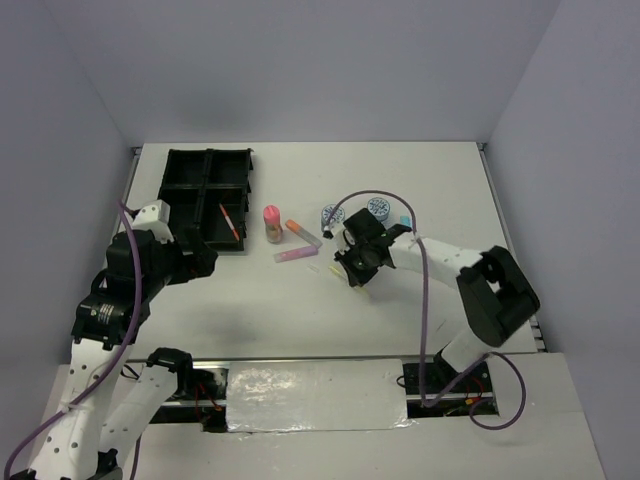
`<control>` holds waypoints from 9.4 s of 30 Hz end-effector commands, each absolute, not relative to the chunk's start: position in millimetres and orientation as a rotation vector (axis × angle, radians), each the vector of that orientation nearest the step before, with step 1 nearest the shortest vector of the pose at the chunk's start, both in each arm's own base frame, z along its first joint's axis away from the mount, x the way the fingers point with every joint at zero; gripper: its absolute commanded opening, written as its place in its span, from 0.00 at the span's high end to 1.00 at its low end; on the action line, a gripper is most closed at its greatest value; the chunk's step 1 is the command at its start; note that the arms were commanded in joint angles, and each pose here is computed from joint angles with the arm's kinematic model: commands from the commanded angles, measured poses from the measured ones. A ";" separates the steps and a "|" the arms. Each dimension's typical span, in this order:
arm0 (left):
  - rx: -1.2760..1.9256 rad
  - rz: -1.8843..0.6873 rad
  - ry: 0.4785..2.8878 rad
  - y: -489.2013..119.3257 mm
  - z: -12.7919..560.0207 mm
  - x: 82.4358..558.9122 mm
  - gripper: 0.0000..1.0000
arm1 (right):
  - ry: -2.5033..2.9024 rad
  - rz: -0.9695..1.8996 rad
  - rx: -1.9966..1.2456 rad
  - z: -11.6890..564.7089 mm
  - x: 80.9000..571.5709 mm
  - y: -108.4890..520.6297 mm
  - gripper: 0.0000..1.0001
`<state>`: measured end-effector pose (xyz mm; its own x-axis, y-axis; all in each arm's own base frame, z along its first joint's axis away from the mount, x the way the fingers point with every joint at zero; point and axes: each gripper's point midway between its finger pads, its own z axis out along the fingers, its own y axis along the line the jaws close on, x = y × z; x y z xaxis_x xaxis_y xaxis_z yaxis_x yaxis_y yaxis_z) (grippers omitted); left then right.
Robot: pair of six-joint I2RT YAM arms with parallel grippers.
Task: Sort the stationery into containers
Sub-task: Pick up the pen from the center of the board, then pick up the pen cap from the center of the board, then close the pen cap on the pen.
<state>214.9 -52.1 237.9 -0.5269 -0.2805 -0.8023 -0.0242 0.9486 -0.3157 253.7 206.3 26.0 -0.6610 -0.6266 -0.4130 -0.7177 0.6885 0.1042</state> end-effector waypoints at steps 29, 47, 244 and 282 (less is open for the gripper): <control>-0.867 -0.331 2.414 -254.4 92.0 330.7 0.16 | 1.881 0.618 -0.167 245.7 212.2 160.5 1.00; -0.954 -0.181 2.580 -285.2 39.0 316.1 0.20 | 1.818 0.674 -0.271 245.1 198.6 165.7 1.00; 0.177 -1.222 1.723 -292.2 308.3 202.3 1.00 | 1.301 1.404 -0.484 366.2 169.6 286.0 1.00; 0.235 -1.310 1.802 -310.8 271.7 185.4 1.00 | 1.064 1.364 -0.424 447.6 188.6 265.8 1.00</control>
